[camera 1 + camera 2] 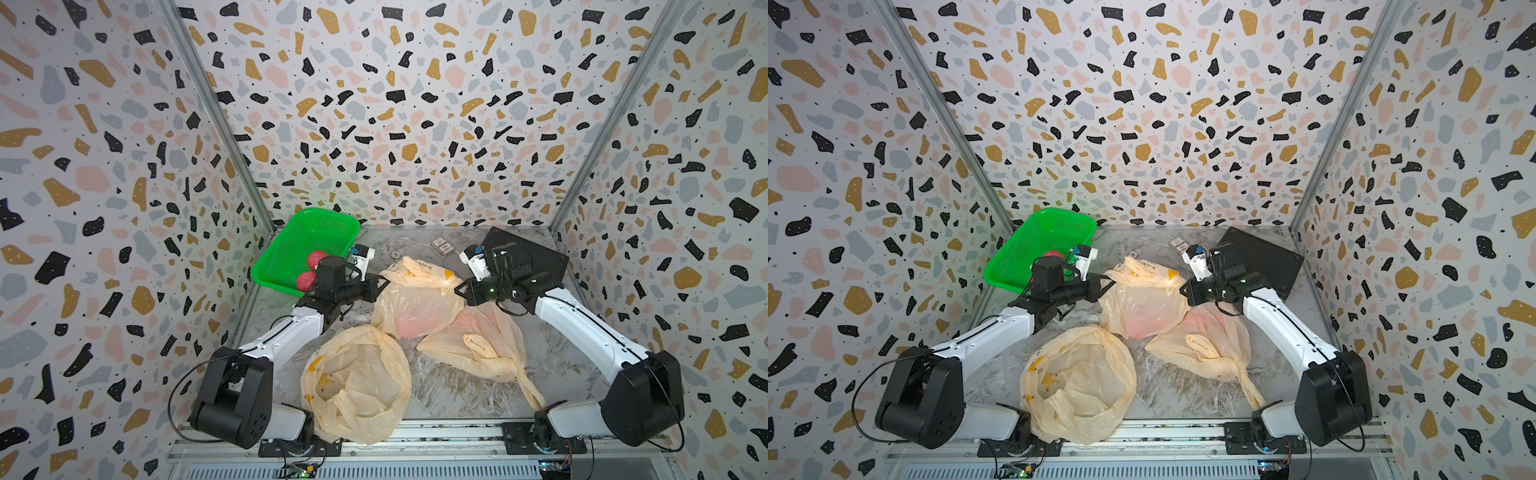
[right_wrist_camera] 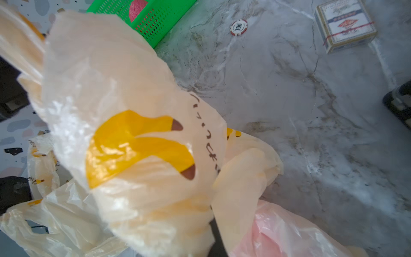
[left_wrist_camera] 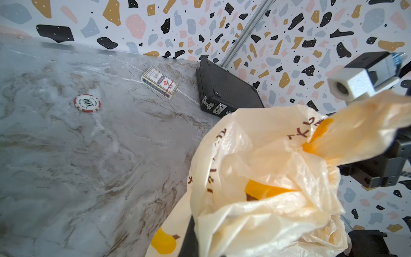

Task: Untie the knot of a plastic bag & take out the apple
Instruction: Move the plastic bag to the center of the board.

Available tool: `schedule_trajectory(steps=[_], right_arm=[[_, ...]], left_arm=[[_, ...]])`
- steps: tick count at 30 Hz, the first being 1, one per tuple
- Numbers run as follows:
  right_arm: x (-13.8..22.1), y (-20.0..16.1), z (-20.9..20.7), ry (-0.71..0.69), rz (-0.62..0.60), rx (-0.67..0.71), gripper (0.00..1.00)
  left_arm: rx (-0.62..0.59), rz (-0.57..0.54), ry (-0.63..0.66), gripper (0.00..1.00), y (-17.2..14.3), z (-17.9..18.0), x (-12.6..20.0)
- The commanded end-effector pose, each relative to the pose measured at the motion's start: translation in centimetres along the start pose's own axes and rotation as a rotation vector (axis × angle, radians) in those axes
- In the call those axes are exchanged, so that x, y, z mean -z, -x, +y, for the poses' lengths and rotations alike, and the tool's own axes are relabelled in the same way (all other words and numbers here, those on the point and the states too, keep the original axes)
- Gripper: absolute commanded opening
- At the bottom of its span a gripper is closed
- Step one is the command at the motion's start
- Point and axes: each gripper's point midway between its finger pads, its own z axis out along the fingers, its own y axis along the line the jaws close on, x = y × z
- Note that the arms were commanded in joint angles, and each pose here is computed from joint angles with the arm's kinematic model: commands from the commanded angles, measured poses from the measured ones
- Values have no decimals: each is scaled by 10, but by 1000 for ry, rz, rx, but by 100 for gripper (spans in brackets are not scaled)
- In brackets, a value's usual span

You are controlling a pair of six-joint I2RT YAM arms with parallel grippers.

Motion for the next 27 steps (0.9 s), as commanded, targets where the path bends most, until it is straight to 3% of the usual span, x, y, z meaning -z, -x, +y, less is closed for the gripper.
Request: schedule_trajectory(steps=[1,7,8,9,12,13,16,19,27], right_arm=[[-7,-10,-13,3,32,-145,0],[-5,-1,-8,44,19,-168,0],[-4,1,-6,45,17,-163,0],[-2,4,-5,46,19,-156,0],[-1,7,-4,43,60,-168,0],[0,9,-3,42,71,-177,0],[0,14,-4,34,85,-199,0],[-1,16,-2,45,99,-208,0],[-2,15,3,70,133,-212,0]], left_arm=[[66,-105,-30,0,10,9,5],[39,-167,-130,0,25,-12,10],[10,-176,-140,5,29,-20,13],[-38,-172,-138,11,33,-31,15],[-246,-97,-59,52,27,-59,21],[-307,-83,-35,58,25,-67,25],[-385,-58,32,66,21,-69,38],[-551,7,99,73,6,-76,46],[-852,116,253,81,8,-72,25]])
